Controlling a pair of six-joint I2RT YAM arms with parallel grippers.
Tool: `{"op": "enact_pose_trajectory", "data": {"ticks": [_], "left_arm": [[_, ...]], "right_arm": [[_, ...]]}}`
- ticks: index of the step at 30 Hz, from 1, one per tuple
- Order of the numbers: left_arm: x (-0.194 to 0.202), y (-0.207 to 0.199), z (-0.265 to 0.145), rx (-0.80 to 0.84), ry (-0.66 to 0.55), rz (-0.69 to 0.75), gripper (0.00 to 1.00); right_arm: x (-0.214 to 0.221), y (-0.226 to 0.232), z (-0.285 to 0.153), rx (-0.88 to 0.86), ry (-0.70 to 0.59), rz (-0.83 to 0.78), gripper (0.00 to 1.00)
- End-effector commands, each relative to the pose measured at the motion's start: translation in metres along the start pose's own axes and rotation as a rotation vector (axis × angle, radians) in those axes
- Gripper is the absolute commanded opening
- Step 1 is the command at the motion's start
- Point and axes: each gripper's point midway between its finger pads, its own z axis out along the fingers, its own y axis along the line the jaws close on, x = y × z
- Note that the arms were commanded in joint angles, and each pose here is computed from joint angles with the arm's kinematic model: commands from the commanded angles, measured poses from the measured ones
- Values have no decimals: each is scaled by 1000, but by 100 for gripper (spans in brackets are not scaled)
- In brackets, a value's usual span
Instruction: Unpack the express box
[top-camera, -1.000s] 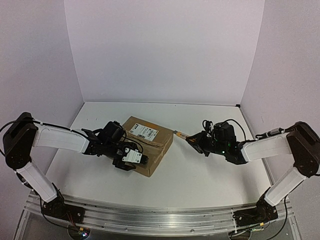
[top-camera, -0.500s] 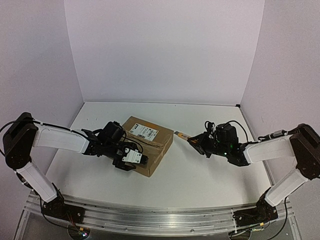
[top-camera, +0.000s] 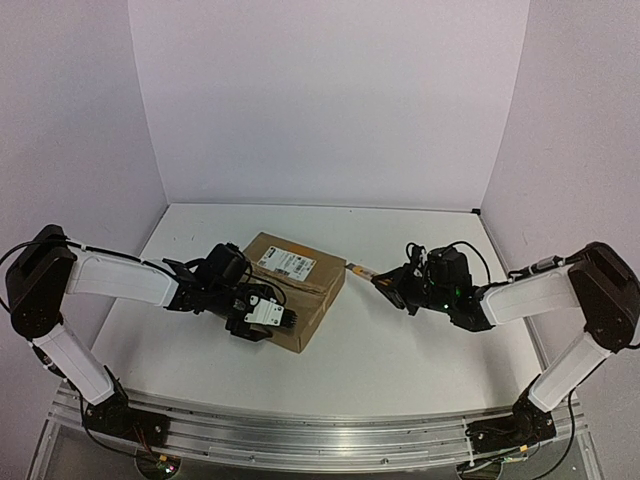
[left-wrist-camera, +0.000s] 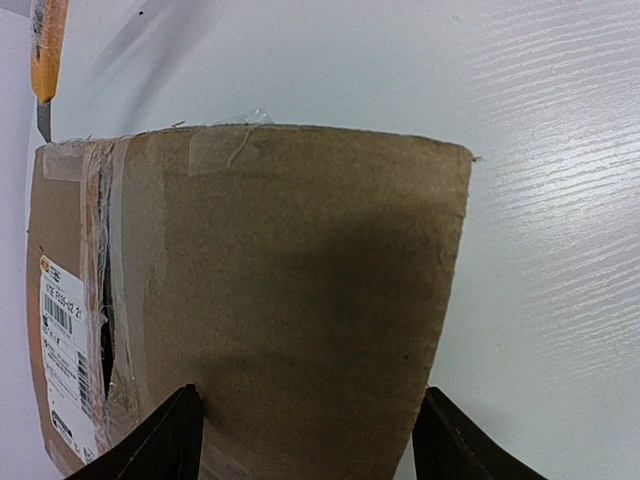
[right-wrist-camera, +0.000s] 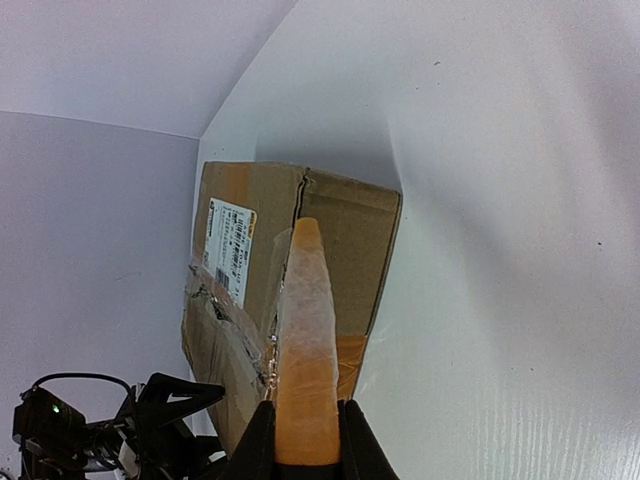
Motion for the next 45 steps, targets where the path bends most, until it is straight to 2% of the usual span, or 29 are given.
{"op": "enact_pose_trajectory", "data": {"ticks": [1,27,40,45], "left_arm": [[3,-7,-2,18,3,-21,72],[4,-6,0,13,4,-23,72],[5,-1,6,-6,12,-36,71],[6,13,12,-39,28,-98,70]], "right_arm": [[-15,36,-3,-114,-42,-11,0],[-4,43,-9,-121,-9,7,0],[21,41,1,-98,53,15,0],[37,32,1,-75,81,42,0]]}}
